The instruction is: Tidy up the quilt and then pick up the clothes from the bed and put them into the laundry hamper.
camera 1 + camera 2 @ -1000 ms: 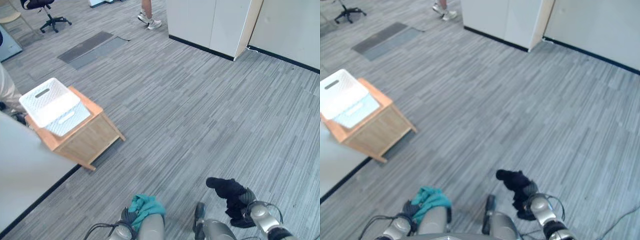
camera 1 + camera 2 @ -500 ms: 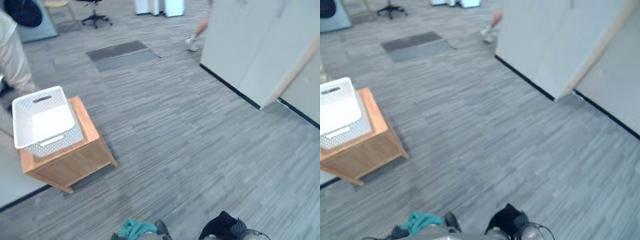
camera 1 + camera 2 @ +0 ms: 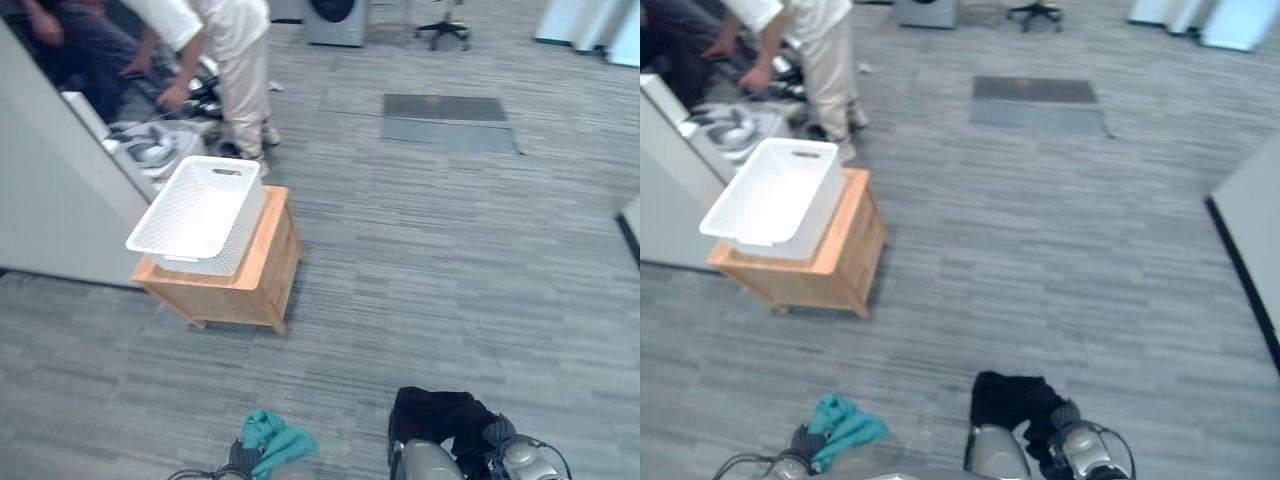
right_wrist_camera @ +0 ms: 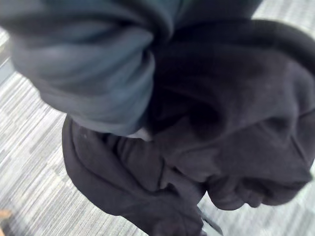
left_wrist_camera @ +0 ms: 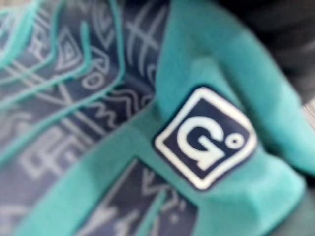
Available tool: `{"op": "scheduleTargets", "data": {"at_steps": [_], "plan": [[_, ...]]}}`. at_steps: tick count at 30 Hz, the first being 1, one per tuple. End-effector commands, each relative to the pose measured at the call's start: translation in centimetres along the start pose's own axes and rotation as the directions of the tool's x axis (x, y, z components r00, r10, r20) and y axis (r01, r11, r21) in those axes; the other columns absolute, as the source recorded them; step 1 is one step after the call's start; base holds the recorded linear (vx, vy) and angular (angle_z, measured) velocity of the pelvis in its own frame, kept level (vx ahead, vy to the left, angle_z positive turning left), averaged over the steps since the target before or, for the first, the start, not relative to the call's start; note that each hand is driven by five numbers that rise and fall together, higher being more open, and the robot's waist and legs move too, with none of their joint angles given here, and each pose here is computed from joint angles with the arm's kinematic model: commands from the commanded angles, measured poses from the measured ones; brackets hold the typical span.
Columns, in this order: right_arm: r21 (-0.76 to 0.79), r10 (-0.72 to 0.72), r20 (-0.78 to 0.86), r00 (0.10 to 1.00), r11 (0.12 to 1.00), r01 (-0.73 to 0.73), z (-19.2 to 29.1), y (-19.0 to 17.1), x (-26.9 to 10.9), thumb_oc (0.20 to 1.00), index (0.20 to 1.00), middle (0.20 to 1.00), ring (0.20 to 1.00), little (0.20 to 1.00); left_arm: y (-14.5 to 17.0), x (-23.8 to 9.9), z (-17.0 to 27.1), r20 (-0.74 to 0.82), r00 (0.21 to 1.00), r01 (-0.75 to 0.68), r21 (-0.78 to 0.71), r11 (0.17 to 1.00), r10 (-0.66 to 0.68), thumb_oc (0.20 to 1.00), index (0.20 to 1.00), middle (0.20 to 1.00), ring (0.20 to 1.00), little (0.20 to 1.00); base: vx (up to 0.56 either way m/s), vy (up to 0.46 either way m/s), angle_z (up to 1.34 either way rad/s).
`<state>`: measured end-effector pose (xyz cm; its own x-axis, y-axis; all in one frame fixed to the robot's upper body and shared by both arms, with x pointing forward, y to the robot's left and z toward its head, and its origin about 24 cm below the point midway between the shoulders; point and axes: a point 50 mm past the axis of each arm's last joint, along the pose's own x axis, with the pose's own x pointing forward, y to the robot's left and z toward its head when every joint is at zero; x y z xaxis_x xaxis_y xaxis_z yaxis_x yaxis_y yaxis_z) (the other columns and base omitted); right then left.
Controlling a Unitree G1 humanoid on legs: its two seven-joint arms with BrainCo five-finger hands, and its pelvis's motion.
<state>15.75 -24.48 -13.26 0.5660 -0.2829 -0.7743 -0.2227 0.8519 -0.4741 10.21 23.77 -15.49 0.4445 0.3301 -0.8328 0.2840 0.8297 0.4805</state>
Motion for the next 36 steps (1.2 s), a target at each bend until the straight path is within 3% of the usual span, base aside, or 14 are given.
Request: {"op": "scheduleTargets", "data": {"at_steps": [1, 7, 12, 16, 24, 36], "plan": [[-0.062, -0.023, 0.061, 0.998, 0.998, 0.027, 0.8, -1.4, 0.1, 0.200, 0.200, 0.200, 0.200, 0.200, 1.2, 0.4, 1.6, 0.039, 0.998, -0.043, 0.019, 0.999, 0.042, 0.200, 0.200, 0.200, 0.200, 0.200, 0.54, -0.111, 0.62], [-0.064, -0.022, 0.049, 0.999, 0.998, 0.025, 0.2, -1.3, 0.0, 0.200, 0.200, 0.200, 0.200, 0.200, 0.1, -0.1, -0.8, -0.039, 0.999, -0.003, 0.002, 1.000, 0.003, 0.200, 0.200, 0.200, 0.200, 0.200, 0.52, 0.041, 0.74], [-0.026, 0.033, 0.042, 0.999, 0.999, -0.032, 0.0, 0.8, -0.3, 0.200, 0.200, 0.200, 0.200, 0.200, 0.2, -0.1, -1.9, -0.103, 0.995, 0.020, 0.015, 1.000, -0.018, 0.200, 0.200, 0.200, 0.200, 0.200, 0.50, 0.260, 1.16], [-0.024, 0.046, 0.127, 0.991, 0.999, -0.043, 2.1, 1.1, -0.3, 0.200, 0.200, 0.200, 0.200, 0.200, 2.0, 0.5, 0.5, 0.000, 0.999, -0.038, 0.068, 0.997, 0.038, 0.200, 0.200, 0.200, 0.200, 0.200, 0.40, -0.060, 1.16], [-0.092, 0.047, 0.074, 0.996, 0.995, -0.040, 0.6, 0.5, -0.3, 0.200, 0.200, 0.200, 0.200, 0.200, 3.4, 0.9, 4.6, 0.169, 0.984, -0.092, 0.155, 0.984, 0.065, 0.200, 0.200, 0.200, 0.200, 0.200, 0.30, -0.260, 1.46], [-0.125, 0.022, 0.063, 0.998, 0.992, -0.014, 0.4, -0.4, -0.2, 0.200, 0.200, 0.200, 0.200, 0.200, 1.6, 0.4, 1.6, 0.056, 0.998, -0.037, -0.013, 0.999, 0.038, 0.200, 0.200, 0.200, 0.200, 0.200, 0.26, -0.046, 0.58]]}}
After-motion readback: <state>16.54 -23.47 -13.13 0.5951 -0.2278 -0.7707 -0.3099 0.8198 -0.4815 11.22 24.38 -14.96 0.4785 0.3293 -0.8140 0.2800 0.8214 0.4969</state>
